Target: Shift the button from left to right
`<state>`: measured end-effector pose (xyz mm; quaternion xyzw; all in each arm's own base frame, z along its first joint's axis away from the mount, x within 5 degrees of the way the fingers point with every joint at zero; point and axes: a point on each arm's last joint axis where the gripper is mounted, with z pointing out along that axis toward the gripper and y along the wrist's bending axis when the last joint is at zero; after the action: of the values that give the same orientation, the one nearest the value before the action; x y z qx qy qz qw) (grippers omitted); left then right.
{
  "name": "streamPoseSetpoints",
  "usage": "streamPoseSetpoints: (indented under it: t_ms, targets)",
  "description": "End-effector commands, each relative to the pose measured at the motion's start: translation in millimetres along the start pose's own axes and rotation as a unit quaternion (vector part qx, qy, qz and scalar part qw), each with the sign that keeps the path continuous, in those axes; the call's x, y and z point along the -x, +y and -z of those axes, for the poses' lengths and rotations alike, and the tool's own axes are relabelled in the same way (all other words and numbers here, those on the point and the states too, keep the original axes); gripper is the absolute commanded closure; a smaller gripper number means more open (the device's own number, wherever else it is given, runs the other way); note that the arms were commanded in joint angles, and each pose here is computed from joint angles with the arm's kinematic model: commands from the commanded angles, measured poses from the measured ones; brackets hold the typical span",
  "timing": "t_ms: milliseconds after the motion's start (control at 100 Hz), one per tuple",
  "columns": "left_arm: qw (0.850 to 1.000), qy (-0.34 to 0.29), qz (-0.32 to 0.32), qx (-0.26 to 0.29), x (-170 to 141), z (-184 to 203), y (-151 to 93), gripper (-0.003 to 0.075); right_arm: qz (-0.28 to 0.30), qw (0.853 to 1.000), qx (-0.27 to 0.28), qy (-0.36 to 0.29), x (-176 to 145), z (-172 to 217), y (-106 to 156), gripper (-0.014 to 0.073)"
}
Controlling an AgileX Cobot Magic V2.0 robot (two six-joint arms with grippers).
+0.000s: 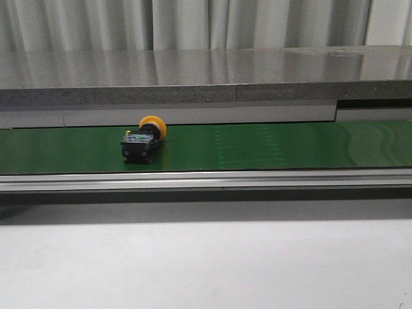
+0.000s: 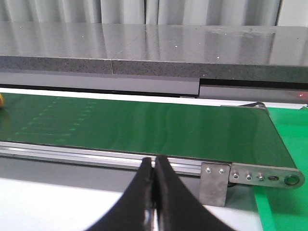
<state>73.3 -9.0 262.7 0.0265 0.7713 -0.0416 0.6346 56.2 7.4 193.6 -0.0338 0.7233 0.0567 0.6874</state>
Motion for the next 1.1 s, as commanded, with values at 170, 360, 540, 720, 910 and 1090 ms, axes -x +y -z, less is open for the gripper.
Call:
streamPoseSetpoints:
  t_ms: [170, 360, 540, 720, 910, 1090]
  targets:
    - [0.999, -0.043, 0.016, 0.001, 14, 2, 0, 0.0739, 0.006, 0.998, -0.001, -0.059, 15, 3, 0, 0.0662]
    - [0.999, -0.043, 0.016, 0.001, 14, 2, 0, 0.0739, 0.006, 0.998, -0.001, -0.064, 16, 3, 0, 0.0662]
    - [0.999, -0.043, 0.016, 0.001, 14, 2, 0, 0.0739, 0.005, 0.993, -0.001, -0.122, 26, 5, 0, 0.0662]
    - [0.999, -0.043, 0.016, 0.001, 14, 2, 0, 0.0739, -0.014, 0.984, -0.001, -0.177, 40, 9, 0, 0.0662]
    - [0.999, -0.043, 0.016, 0.001, 14, 2, 0, 0.0739, -0.071, 0.984, 0.002, -0.163, 66, 8, 0, 0.0662]
    - [0.999, -0.043, 0.016, 0.001, 14, 2, 0, 0.0739, -0.077, 0.993, 0.011, -0.088, 105, -4, 4, 0.0662]
